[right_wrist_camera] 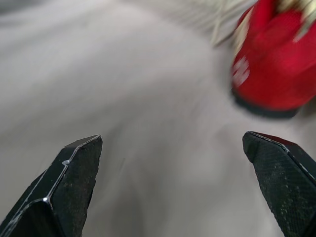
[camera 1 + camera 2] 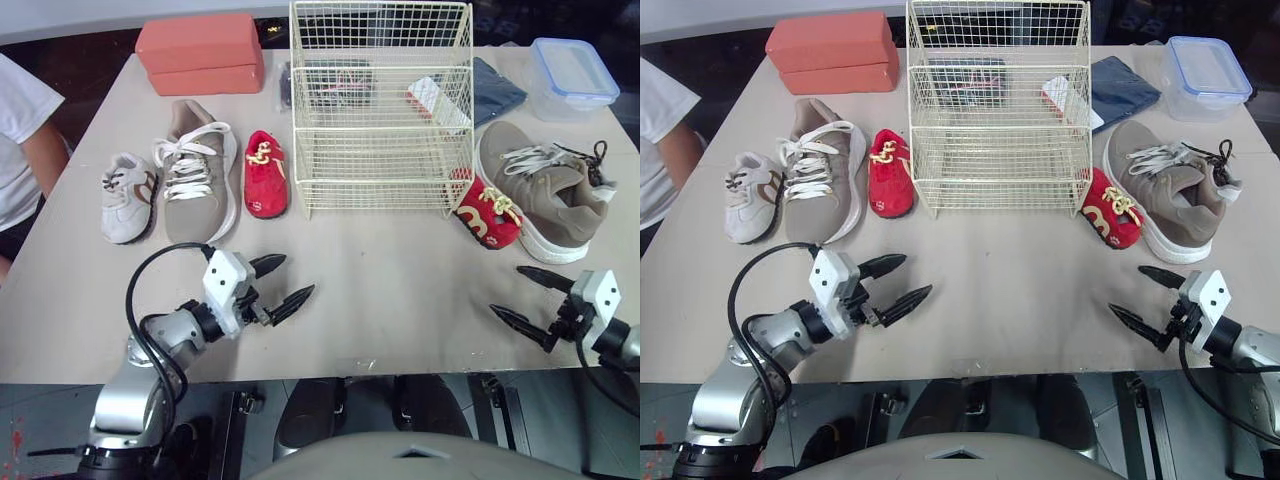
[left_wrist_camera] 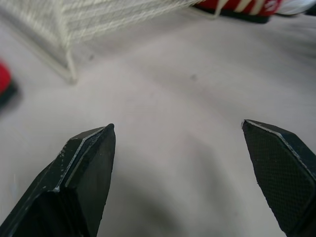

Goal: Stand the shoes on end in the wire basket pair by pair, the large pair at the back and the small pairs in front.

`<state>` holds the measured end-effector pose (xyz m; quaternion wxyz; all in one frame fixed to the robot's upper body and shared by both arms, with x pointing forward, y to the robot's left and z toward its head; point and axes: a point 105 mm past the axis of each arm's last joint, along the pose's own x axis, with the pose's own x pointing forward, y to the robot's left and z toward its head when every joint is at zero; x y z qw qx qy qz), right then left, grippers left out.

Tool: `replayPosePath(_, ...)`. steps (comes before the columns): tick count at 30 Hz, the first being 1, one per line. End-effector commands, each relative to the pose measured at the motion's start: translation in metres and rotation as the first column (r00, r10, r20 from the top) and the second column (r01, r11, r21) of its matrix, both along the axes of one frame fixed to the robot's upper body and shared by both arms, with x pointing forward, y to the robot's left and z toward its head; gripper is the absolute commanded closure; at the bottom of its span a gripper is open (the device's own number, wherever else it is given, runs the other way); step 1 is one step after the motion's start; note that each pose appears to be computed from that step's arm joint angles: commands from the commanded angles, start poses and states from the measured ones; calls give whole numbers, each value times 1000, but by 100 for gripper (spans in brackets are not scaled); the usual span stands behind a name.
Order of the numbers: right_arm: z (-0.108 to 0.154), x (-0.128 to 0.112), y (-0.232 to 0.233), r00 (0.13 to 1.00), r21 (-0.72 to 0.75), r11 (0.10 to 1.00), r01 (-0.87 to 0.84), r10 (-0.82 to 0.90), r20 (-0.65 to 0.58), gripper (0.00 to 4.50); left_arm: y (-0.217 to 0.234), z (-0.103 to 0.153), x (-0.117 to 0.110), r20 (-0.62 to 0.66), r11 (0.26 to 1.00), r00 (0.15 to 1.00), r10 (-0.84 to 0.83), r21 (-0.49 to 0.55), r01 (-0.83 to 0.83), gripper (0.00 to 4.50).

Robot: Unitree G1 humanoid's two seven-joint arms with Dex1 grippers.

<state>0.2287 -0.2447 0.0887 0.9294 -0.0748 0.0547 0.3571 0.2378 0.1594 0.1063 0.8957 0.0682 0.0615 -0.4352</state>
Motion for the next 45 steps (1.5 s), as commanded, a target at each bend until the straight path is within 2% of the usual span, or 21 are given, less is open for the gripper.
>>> replayPosePath(1,45,6,-28,974,56,988,147,-155,167,0,-23,51,-7,103,979,974,-201,-24,205,7)
replayPosePath(5,76,11,-57,908,98,945,313,-328,261,0,-39,88,-10,138,932,925,-353,-38,361,7)
replayPosePath(8,84,17,-73,862,126,902,413,-432,266,0,-50,107,-15,148,890,884,-443,-48,454,7)
replayPosePath(12,75,30,-84,844,119,861,494,-508,173,0,-57,123,-18,154,855,844,-513,3,519,7)
replayPosePath(17,68,37,-60,908,153,904,400,-413,64,0,-55,130,-13,148,859,847,-511,92,503,7)
replayPosePath(19,63,39,-57,912,141,906,399,-407,38,0,-56,135,-14,149,856,843,-517,97,508,7)
replayPosePath(22,53,43,-59,908,112,902,416,-419,3,0,-56,136,-15,130,844,836,-532,162,512,7)
replayPosePath(24,51,45,-59,906,119,900,420,-422,-8,0,-57,137,-15,122,843,838,-533,159,513,7)
replayPosePath(25,51,46,-58,907,125,899,420,-421,-14,52,-58,137,-14,120,844,838,-532,153,514,0)
replayPosePath(29,48,45,-57,911,118,903,413,-412,-33,203,-59,138,-13,122,845,839,-531,153,512,0)
replayPosePath(30,48,46,-57,910,121,902,413,-413,-32,264,-59,139,-12,127,846,839,-530,154,511,0)
replayPosePath(31,48,46,-57,910,123,902,415,-414,-29,264,-60,139,-11,129,846,839,-529,154,510,0)
replayPosePath(32,49,47,-57,909,123,901,415,-416,-22,321,-60,139,-11,130,847,839,-529,154,510,0)
replayPosePath(34,51,47,-57,907,126,899,419,-422,-5,398,-60,139,-10,130,845,837,-531,155,512,0)
replayPosePath(36,54,46,-59,902,123,896,426,-431,14,449,-61,139,-9,132,844,836,-532,156,513,0)
replayPosePath(39,77,48,-69,861,141,871,471,-489,141,449,-61,140,-6,140,847,837,-529,153,509,0)
replayPosePath(42,126,49,-73,768,143,857,495,-509,390,449,-60,140,0,150,858,847,-511,151,491,0)
replayPosePath(45,169,47,-68,662,146,856,496,-481,575,449,-57,142,4,160,863,849,-504,139,486,0)
